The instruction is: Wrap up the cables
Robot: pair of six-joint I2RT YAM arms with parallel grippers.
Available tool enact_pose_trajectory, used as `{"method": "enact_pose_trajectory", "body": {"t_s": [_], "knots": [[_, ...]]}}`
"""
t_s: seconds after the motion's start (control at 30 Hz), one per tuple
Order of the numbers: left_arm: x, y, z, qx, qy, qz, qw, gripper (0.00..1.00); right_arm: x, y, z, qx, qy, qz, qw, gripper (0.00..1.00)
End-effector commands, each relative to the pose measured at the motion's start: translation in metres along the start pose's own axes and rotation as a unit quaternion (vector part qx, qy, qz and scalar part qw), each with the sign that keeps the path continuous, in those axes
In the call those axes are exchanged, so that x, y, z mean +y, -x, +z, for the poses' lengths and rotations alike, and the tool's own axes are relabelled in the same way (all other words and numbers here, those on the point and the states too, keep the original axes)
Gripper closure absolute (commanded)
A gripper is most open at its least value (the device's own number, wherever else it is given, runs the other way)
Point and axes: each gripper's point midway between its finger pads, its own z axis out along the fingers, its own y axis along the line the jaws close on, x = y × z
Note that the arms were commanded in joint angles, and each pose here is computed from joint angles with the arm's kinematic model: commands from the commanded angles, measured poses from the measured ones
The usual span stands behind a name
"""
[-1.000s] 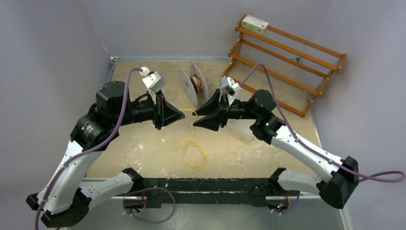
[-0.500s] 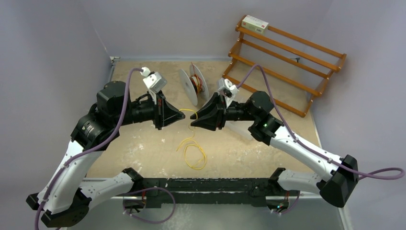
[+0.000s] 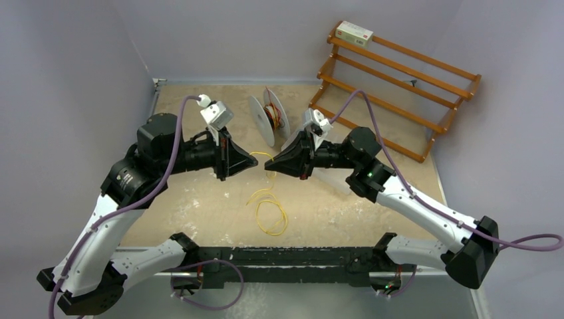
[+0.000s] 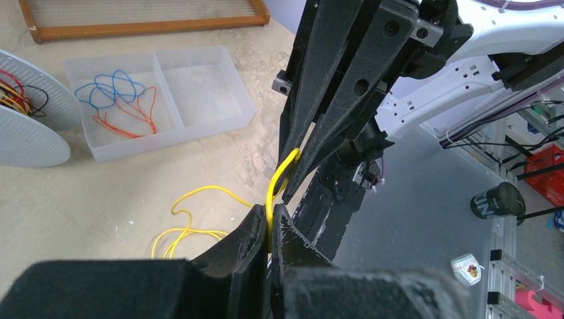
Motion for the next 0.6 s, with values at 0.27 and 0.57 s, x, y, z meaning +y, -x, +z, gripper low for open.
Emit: {"method": "enact_pose_trajectory", "body": {"t_s": [0.27,0.57], "knots": [[0.006,0.02,-0.007,-0.067,0.028,0.025,0.997,0.34,-0.028,0.035,-0.026,-0.03,-0.157,-0.046,0.986,1.0],[0.047,0.034,-0.003,-0.113,0.131,-0.005,0.985,0.32,-0.057,0.052,-0.089,-0.047,-0.35,-0.052,0.934,1.0]]}}
